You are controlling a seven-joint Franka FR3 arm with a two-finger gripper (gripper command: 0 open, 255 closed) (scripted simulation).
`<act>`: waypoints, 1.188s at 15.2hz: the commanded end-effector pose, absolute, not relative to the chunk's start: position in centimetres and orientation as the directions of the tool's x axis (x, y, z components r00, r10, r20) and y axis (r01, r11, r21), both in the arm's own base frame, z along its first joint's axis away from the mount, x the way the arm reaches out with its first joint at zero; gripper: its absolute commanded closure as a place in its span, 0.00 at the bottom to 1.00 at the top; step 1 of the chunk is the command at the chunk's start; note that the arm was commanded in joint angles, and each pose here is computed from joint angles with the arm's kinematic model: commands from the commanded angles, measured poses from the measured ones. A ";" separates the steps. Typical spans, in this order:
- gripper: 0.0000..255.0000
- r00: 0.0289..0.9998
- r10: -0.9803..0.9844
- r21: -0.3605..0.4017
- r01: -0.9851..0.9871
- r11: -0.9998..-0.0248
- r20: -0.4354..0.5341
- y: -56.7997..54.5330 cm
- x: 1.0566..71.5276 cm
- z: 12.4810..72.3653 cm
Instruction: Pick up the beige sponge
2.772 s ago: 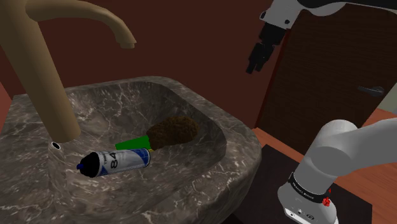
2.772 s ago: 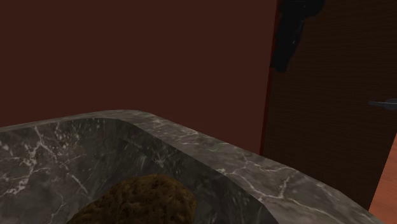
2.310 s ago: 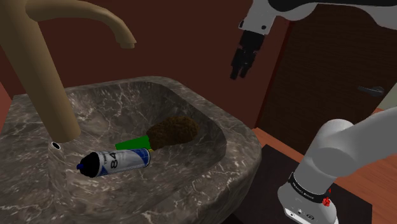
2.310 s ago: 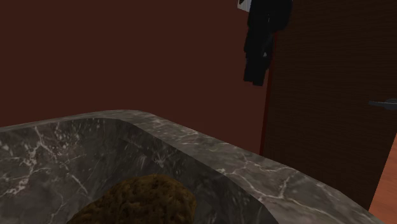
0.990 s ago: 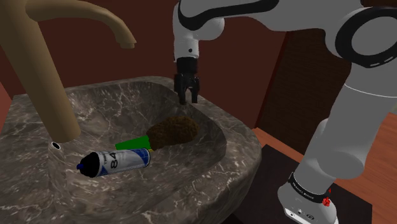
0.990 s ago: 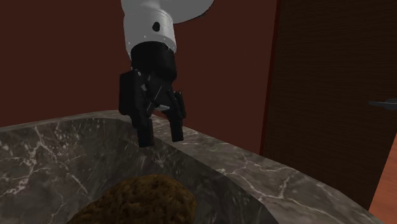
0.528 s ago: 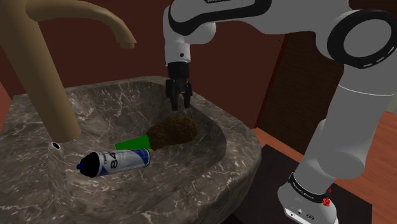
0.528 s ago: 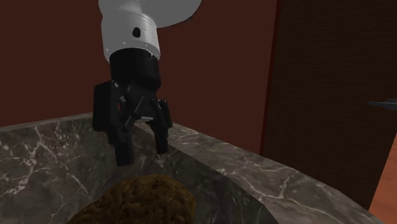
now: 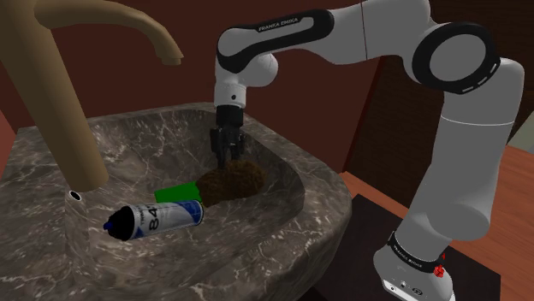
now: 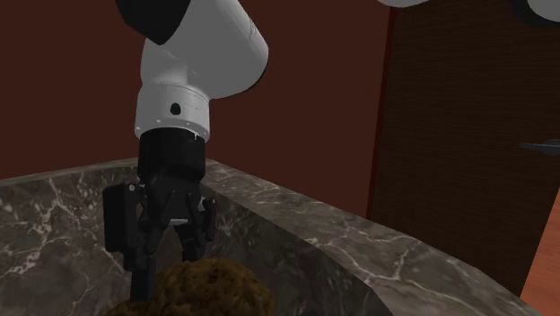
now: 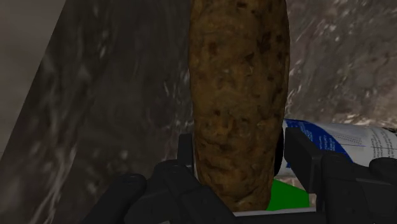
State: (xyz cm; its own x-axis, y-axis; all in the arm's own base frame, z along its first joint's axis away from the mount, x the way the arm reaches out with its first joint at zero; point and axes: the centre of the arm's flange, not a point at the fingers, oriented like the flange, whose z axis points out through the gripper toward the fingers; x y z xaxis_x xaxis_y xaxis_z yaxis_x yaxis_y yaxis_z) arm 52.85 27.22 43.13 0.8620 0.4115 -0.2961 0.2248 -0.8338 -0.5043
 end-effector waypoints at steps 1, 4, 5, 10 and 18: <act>1.00 0.856 0.407 -0.496 0.216 -0.841 -0.317 27.0 53.0 41.9; 1.00 0.856 0.407 -0.496 0.216 -0.841 -0.317 27.2 53.3 41.8; 1.00 0.856 0.407 -0.496 0.216 -0.841 -0.317 27.0 53.2 41.8; 1.00 0.856 0.408 -0.497 0.216 -0.841 -0.317 27.2 52.4 44.5; 1.00 0.856 0.408 -0.497 0.216 -0.841 -0.317 27.2 52.4 48.8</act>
